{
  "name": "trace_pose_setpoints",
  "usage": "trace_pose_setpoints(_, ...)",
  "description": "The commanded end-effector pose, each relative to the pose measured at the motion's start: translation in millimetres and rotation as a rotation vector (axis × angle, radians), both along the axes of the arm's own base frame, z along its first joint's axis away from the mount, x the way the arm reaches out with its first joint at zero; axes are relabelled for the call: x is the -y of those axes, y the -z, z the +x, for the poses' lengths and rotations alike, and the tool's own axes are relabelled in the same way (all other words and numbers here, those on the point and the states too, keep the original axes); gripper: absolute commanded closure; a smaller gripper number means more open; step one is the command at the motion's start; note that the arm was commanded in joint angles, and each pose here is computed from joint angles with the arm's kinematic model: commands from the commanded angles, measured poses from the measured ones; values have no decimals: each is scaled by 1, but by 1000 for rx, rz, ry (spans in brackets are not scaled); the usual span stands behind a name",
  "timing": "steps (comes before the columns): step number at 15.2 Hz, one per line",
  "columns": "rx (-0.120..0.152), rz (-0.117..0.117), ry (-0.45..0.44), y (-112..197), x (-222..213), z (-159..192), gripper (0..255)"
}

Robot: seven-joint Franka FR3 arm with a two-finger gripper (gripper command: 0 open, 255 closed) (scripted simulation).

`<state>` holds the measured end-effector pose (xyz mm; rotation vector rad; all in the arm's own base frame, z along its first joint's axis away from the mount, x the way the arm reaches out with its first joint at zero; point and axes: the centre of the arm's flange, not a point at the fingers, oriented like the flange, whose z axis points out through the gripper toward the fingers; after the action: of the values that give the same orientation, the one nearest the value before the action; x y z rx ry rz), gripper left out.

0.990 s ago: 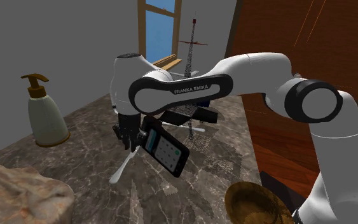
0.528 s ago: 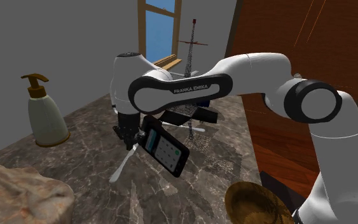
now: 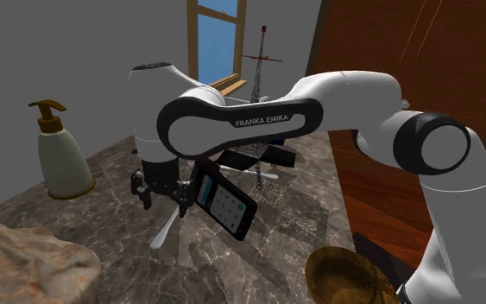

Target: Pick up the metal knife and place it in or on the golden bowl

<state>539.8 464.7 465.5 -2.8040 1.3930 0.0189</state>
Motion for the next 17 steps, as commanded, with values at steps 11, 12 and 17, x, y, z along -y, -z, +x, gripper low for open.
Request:
trace_pose_setpoints(11, -10, -7, -36, 33, -15, -15, 0)
trace_pose_setpoints(12, -10, -7, -36, 33, -15, -15, 0)
trace_pose_setpoints(17, -10, -7, -36, 32, -15, -15, 255)
